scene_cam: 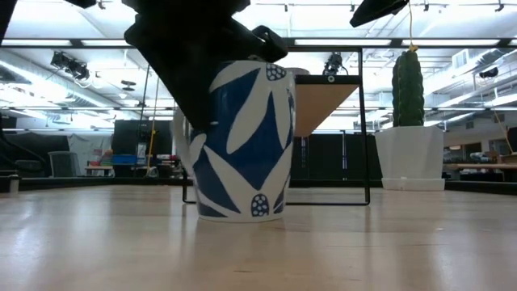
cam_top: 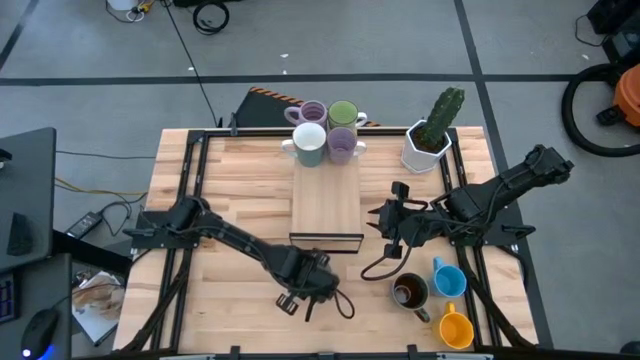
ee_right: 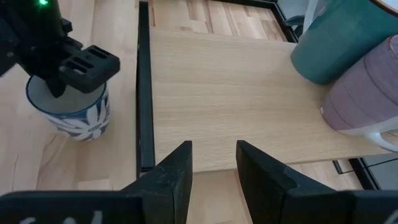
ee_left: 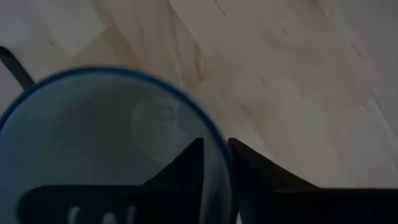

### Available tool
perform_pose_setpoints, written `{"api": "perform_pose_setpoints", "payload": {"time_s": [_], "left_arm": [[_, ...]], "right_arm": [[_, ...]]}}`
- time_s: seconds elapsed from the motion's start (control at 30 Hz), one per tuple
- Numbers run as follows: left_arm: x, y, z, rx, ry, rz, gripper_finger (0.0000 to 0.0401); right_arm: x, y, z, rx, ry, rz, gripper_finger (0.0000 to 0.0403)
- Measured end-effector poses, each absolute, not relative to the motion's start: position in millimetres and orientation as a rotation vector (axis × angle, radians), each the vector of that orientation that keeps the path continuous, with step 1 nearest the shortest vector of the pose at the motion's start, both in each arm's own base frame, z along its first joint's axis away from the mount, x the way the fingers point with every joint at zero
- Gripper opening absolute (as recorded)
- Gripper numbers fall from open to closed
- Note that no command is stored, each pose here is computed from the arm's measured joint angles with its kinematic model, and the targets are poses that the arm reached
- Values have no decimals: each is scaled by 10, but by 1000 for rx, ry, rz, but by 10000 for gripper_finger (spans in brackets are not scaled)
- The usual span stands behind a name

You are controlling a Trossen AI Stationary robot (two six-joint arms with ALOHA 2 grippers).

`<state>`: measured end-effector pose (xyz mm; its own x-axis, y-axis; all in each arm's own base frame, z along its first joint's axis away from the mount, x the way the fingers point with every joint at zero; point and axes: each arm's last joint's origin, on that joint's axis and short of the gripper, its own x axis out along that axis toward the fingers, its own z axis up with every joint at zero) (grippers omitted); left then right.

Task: Place coffee mugs
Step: Put the white-blue patterned mug on the shelf

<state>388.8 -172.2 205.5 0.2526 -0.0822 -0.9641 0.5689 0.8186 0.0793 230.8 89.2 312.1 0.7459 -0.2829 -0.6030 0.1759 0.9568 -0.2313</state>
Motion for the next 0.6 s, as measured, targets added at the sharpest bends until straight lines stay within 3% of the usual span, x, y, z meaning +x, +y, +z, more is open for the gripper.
{"api": "perform_pose_setpoints", "payload": {"time_s": [0.13, 0.33, 0.6], "left_arm": [[3881, -1730, 2054, 468, 1248, -477, 29], [3883, -1738, 2167, 333, 1276, -534, 29], [3796, -1497, 2790, 96, 1263, -576, 36]], "right_arm": [[2308, 892, 3121, -164, 685, -252, 130], [2305, 900, 3121, -156, 685, -245, 130], [2309, 901, 3125, -157, 681, -244, 130]]}}
